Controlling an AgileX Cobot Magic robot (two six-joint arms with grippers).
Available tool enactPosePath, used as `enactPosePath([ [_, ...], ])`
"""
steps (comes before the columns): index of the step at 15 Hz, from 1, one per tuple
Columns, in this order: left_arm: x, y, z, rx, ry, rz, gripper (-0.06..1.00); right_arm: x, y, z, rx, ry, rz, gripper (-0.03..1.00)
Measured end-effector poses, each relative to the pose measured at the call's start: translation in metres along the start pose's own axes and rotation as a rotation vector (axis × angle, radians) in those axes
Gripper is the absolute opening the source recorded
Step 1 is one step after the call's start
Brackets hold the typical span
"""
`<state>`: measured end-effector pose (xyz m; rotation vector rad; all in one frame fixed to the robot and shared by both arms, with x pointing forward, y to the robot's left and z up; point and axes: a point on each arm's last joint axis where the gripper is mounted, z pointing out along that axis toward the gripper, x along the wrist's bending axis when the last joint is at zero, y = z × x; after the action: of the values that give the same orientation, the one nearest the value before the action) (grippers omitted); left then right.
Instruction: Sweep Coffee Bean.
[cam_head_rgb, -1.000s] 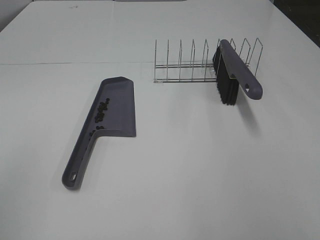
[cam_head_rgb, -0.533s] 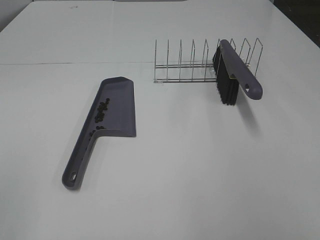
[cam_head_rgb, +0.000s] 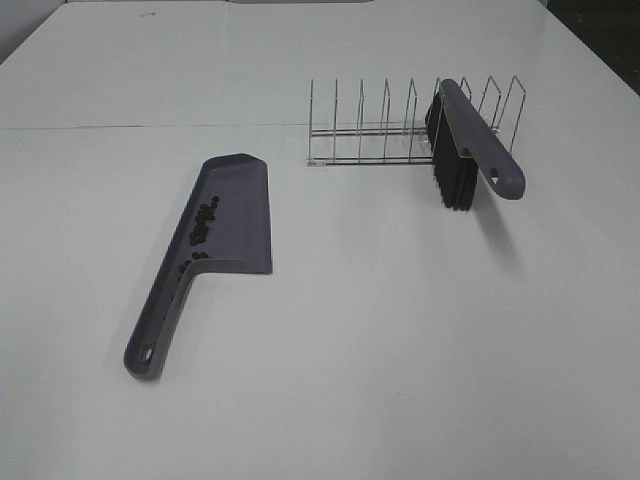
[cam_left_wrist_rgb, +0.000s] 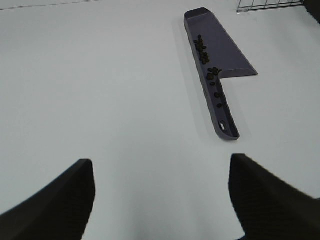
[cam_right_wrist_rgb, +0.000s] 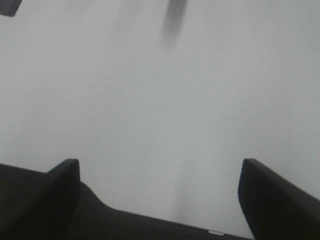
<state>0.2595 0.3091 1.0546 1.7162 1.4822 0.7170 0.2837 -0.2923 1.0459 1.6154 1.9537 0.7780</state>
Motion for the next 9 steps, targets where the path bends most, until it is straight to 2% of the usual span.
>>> enactPosePath([
  [4, 0.000, 0.000, 0.000, -0.002, 0.011, -0.008, 0.70, 0.000, 0.000, 0.000, 0.000, -0.001, 0.001, 0.76],
  [8, 0.004, -0.002, -0.003, -0.014, 0.191, -0.132, 0.70, -0.006, -0.006, -0.011, -0.080, -0.095, 0.100, 0.76],
  [9, 0.004, -0.002, -0.003, -0.016, 0.213, -0.146, 0.70, -0.006, -0.008, -0.013, -0.100, -0.110, 0.115, 0.76],
])
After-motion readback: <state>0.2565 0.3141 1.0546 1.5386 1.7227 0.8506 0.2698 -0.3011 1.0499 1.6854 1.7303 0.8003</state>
